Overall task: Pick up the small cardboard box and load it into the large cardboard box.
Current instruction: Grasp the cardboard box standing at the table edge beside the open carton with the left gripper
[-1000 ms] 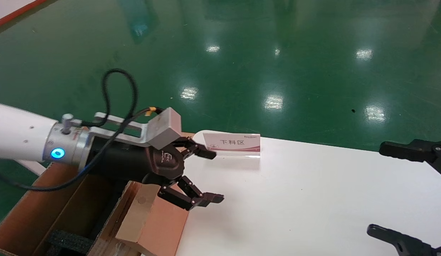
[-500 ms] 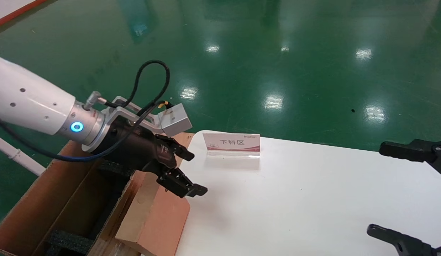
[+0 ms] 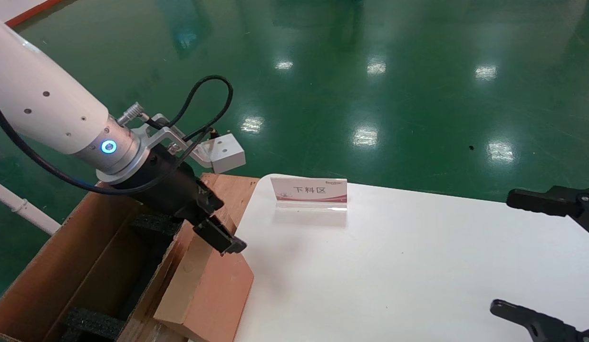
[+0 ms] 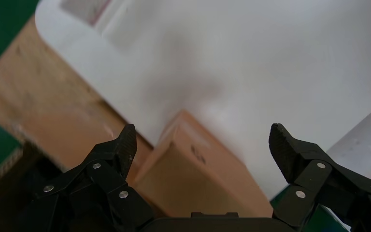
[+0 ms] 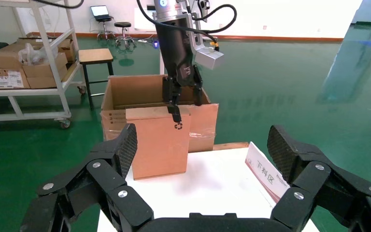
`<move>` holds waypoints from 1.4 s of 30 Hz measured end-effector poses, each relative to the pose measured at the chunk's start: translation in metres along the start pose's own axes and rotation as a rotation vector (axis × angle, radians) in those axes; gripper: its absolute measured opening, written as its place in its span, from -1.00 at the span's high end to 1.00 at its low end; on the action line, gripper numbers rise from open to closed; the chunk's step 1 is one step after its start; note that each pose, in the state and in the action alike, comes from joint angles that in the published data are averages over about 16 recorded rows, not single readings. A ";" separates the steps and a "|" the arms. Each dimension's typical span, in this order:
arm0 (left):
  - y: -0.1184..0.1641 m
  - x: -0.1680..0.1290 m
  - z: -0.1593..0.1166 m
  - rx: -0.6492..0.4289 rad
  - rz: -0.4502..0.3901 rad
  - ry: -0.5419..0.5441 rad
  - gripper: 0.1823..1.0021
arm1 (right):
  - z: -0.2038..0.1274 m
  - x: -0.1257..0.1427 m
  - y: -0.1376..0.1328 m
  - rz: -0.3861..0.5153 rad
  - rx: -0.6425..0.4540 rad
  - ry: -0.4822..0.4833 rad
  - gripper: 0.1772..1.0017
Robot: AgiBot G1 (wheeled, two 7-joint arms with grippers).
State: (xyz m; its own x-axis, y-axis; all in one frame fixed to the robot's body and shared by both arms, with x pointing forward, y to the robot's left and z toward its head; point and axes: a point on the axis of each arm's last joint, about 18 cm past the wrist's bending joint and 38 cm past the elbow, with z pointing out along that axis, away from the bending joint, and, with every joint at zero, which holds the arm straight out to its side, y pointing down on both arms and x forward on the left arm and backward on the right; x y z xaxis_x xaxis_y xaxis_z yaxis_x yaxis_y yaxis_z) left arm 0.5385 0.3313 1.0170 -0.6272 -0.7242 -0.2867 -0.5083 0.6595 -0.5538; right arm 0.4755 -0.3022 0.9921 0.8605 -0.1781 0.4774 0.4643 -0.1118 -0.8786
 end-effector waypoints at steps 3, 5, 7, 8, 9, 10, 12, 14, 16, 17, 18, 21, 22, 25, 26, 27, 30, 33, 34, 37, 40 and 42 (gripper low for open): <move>0.000 0.001 -0.002 -0.050 -0.027 -0.018 -1.00 | 0.000 0.000 0.000 0.000 0.000 0.000 -1.00; 0.000 0.002 -0.004 -0.085 -0.046 -0.029 -1.00 | 0.000 0.000 0.000 0.000 0.000 0.000 -1.00; 0.002 0.004 -0.005 -0.118 -0.067 -0.039 -1.00 | 0.000 0.000 0.000 0.000 0.000 0.000 -1.00; 0.002 0.004 -0.006 -0.135 -0.077 -0.044 -1.00 | 0.000 0.000 0.000 0.000 0.000 0.000 -1.00; 0.003 0.005 -0.006 -0.151 -0.087 -0.049 -1.00 | 0.000 0.000 0.000 0.000 0.000 0.000 -1.00; 0.004 0.005 -0.007 -0.167 -0.097 -0.052 -1.00 | 0.000 0.000 0.000 0.000 0.000 0.000 -1.00; 0.006 0.007 -0.007 -0.198 -0.117 -0.058 -1.00 | 0.000 0.000 0.000 0.000 0.000 0.000 -1.00; 0.008 0.009 -0.007 -0.227 -0.137 -0.062 -1.00 | 0.000 0.000 0.000 0.000 0.000 0.000 -1.00; 0.010 0.010 -0.008 -0.252 -0.155 -0.064 -1.00 | 0.000 0.000 0.000 0.000 0.000 0.000 -1.00; 0.011 0.011 -0.008 -0.262 -0.164 -0.064 -1.00 | 0.000 0.000 0.000 0.000 0.000 0.000 -1.00; 0.013 0.012 -0.008 -0.272 -0.172 -0.065 -1.00 | 0.000 0.000 0.000 0.000 0.000 0.000 -1.00; 0.016 0.013 -0.009 -0.295 -0.195 -0.064 -1.00 | 0.000 0.000 0.000 0.000 0.000 0.000 -1.00; 0.017 0.013 -0.009 -0.300 -0.201 -0.062 -1.00 | 0.000 0.000 0.000 0.000 0.000 0.000 -1.00; 0.020 0.015 -0.009 -0.311 -0.216 -0.055 -1.00 | 0.000 0.000 0.000 0.000 0.000 0.000 -1.00; 0.020 0.016 -0.009 -0.313 -0.219 -0.050 -1.00 | 0.000 0.000 0.000 0.000 0.000 0.000 -1.00; 0.020 0.017 -0.010 -0.314 -0.223 -0.045 -1.00 | 0.000 0.000 0.000 0.000 0.000 0.000 -1.00; 0.021 0.019 -0.011 -0.314 -0.231 -0.029 -1.00 | 0.000 0.000 0.000 0.000 0.000 0.000 -1.00; 0.021 0.022 -0.012 -0.312 -0.237 -0.014 -1.00 | 0.000 0.000 0.000 0.000 0.000 0.000 -1.00; 0.021 0.023 -0.013 -0.311 -0.238 -0.009 -1.00 | 0.000 0.000 0.000 0.000 0.000 0.000 -1.00; 0.020 0.026 -0.015 -0.311 -0.241 0.005 -1.00 | 0.000 0.000 0.000 0.000 0.000 0.000 -1.00; 0.019 0.028 -0.017 -0.312 -0.242 0.016 -1.00 | 0.000 0.000 0.000 0.000 0.000 0.000 -1.00; 0.018 0.029 -0.018 -0.313 -0.243 0.020 -1.00 | 0.000 0.000 0.000 0.000 0.000 0.000 -1.00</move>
State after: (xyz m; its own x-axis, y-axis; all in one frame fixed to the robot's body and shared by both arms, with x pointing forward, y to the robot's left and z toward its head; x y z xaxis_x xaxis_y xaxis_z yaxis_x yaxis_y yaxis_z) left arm 0.5001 0.3257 1.0122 -0.4764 -0.8647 -0.1593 -0.7968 0.5012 -0.3375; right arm 0.4755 -0.3022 0.9921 0.8605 -0.1781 0.4774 0.4643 -0.1118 -0.8786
